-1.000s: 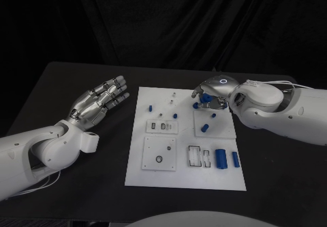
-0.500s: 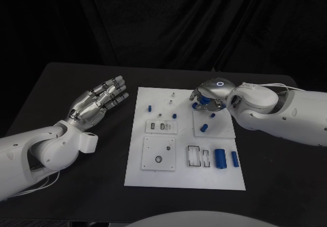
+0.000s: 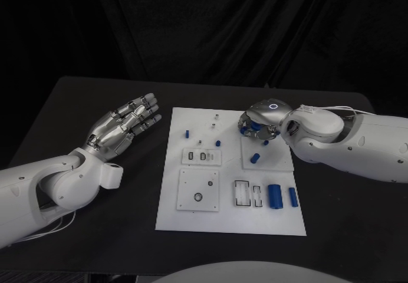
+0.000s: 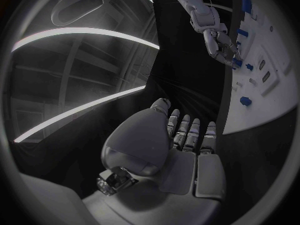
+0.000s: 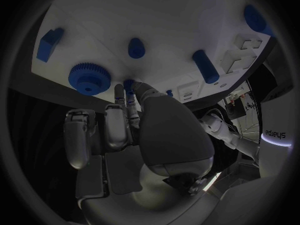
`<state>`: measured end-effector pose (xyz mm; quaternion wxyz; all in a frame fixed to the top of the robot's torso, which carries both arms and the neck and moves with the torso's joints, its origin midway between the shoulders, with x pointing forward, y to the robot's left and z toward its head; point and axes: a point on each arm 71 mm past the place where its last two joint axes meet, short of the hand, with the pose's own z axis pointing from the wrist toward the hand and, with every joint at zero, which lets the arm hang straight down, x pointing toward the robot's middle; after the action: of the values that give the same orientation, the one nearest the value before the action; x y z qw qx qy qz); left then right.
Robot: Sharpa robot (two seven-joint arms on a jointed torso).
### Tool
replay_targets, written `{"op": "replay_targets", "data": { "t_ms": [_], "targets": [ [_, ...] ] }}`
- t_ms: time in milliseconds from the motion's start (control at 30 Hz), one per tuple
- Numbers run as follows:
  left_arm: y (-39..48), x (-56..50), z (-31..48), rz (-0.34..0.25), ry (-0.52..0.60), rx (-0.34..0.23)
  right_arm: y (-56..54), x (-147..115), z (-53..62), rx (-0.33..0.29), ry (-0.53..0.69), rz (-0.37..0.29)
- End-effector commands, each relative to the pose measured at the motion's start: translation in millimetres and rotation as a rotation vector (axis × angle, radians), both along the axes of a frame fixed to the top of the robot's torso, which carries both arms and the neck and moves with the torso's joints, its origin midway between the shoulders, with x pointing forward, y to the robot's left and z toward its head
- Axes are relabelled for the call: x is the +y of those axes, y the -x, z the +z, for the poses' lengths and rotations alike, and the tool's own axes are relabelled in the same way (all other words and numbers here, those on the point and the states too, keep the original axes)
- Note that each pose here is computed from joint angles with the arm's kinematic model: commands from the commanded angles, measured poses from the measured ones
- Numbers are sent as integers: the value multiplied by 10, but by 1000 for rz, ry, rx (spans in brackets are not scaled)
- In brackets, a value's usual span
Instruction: Assemble the parts on the task board
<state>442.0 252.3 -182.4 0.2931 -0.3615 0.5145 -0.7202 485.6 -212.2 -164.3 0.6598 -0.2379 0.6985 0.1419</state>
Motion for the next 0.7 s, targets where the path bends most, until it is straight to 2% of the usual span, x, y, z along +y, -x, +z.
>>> {"op": "replay_targets", "data": {
  "t_ms": [33, 433, 567, 700],
  "targets": [
    [5, 9, 65, 2, 53, -65, 12, 16, 22, -43, -34, 34],
    [10, 33, 59, 8, 46, -59, 53, 32, 146, -149, -130, 89],
    [10, 47, 56, 12, 42, -58, 38, 109, 318, -177, -161, 102],
    [4, 37, 51, 11, 41, -56, -21, 203, 452, -153, -182, 95]
  ]
}}
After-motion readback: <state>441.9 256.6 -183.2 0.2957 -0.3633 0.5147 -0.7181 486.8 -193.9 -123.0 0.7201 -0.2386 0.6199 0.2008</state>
